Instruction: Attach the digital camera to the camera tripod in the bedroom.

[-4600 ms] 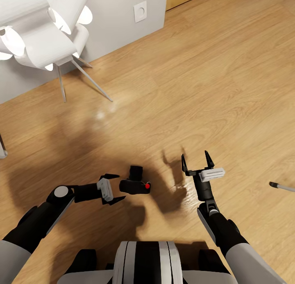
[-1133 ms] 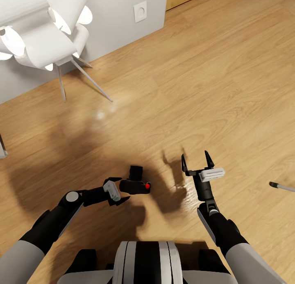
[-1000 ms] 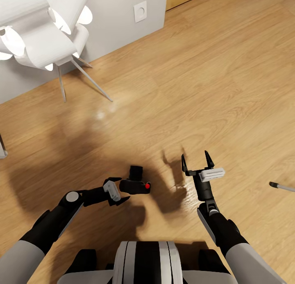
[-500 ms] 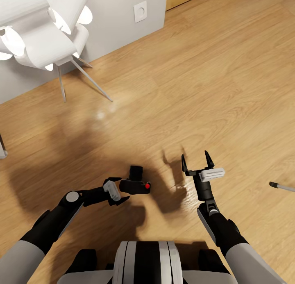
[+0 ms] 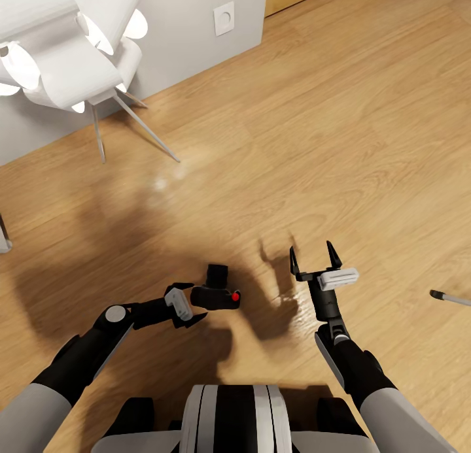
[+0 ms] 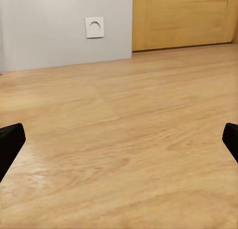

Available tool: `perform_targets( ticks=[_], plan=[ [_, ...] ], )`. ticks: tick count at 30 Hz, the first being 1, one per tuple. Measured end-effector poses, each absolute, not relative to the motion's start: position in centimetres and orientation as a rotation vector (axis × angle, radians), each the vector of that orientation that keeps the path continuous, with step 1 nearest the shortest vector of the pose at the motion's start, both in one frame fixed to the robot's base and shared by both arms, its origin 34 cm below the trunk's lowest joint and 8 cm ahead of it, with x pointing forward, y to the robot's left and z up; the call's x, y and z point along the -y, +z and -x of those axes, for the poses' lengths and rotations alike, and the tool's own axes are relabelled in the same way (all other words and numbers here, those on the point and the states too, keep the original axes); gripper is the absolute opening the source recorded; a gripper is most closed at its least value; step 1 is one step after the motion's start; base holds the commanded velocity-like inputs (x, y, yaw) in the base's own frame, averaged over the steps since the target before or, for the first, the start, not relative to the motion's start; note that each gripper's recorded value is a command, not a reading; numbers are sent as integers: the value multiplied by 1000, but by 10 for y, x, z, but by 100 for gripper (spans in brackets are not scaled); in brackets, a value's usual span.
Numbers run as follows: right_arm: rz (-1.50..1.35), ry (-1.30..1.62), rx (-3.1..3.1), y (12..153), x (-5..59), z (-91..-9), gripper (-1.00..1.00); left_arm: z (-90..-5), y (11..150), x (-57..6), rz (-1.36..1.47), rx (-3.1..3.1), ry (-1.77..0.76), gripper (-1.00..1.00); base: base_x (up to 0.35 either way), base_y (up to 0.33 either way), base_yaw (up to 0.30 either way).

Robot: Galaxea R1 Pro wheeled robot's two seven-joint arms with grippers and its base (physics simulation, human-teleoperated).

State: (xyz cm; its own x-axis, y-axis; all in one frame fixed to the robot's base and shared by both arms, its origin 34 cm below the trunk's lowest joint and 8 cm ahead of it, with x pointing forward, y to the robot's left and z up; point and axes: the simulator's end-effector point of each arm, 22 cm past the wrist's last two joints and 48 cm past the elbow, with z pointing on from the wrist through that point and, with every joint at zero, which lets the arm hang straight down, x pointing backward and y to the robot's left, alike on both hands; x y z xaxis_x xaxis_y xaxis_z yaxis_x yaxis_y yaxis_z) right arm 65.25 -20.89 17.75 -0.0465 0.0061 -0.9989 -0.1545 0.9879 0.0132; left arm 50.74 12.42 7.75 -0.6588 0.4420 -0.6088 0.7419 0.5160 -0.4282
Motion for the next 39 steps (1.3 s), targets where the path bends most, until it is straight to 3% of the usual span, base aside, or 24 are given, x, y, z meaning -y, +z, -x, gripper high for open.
perform_targets(
  ticks=[18, 39],
  plan=[
    [115, 130, -1617, 176, 209, -652, 100, -497, 69, -115, -935, -2368, -973, 100, 0, 0, 0],
    [115, 130, -1617, 176, 209, -651, 100, -496, 44, -123, -985, -2419, -810, 100, 0, 0, 0]
  ],
)
